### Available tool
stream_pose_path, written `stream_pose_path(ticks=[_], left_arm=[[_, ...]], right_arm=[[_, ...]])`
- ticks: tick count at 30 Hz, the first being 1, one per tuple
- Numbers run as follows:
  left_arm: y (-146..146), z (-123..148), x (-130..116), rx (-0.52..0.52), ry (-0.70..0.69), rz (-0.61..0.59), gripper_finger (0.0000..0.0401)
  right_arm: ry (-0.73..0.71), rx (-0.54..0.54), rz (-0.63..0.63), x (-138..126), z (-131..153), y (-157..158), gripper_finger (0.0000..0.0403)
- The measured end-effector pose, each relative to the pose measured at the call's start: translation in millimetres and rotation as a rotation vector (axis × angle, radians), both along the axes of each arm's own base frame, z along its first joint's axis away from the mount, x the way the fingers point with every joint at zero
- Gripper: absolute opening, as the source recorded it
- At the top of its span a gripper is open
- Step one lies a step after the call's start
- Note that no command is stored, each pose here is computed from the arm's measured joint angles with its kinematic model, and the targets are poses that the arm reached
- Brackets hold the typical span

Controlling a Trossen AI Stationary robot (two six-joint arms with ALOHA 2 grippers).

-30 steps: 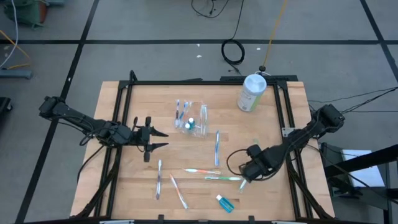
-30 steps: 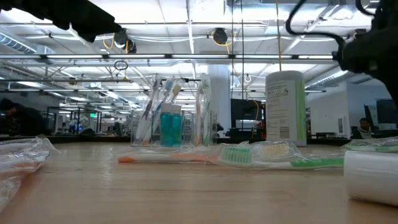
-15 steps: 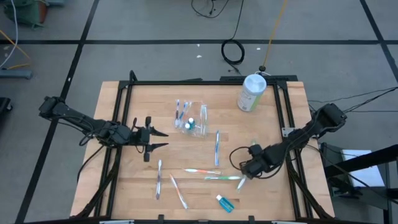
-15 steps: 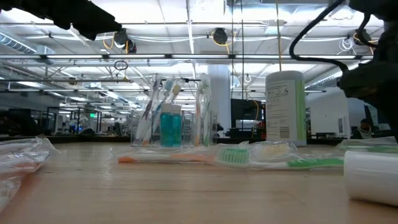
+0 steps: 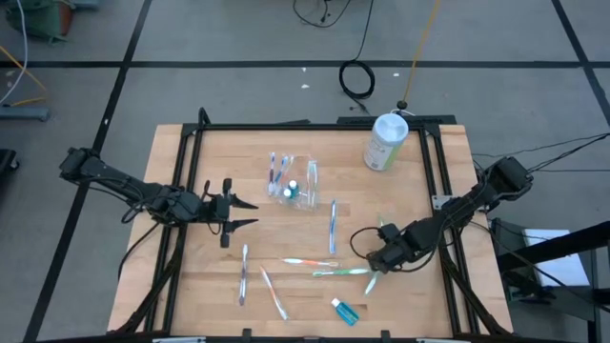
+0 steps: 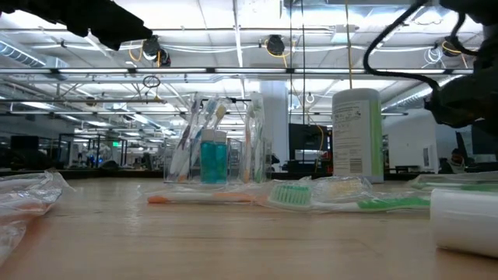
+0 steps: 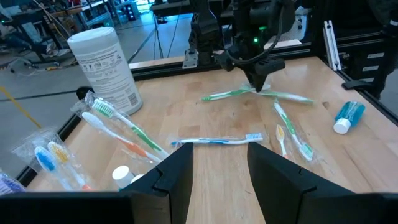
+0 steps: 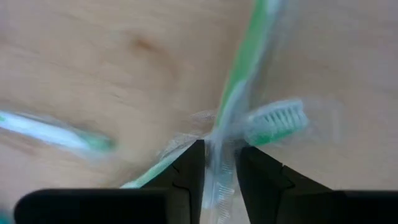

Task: Pick & Place toothbrushing station
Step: Put the right green toothbrush into the transparent organizer

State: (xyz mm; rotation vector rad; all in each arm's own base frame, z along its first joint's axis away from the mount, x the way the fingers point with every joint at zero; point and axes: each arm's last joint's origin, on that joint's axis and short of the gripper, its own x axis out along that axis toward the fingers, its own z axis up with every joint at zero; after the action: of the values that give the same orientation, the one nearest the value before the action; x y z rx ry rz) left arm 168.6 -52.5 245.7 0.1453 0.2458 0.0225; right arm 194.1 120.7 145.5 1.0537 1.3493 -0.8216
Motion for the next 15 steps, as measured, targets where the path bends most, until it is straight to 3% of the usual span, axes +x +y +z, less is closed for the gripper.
stream_pose_path(ticks=[9, 15], left_arm=[[0, 0, 0, -0.001, 0.0, 0.0, 0.0156], [0, 0, 0, -0.001, 0.0, 0.0, 0.0157]], right_arm=[[-0.026, -0.044, 0.041, -9, 13, -6, 0.0039], [-0.189, -0.04, 0.186, -5, 27, -5, 0.0016]])
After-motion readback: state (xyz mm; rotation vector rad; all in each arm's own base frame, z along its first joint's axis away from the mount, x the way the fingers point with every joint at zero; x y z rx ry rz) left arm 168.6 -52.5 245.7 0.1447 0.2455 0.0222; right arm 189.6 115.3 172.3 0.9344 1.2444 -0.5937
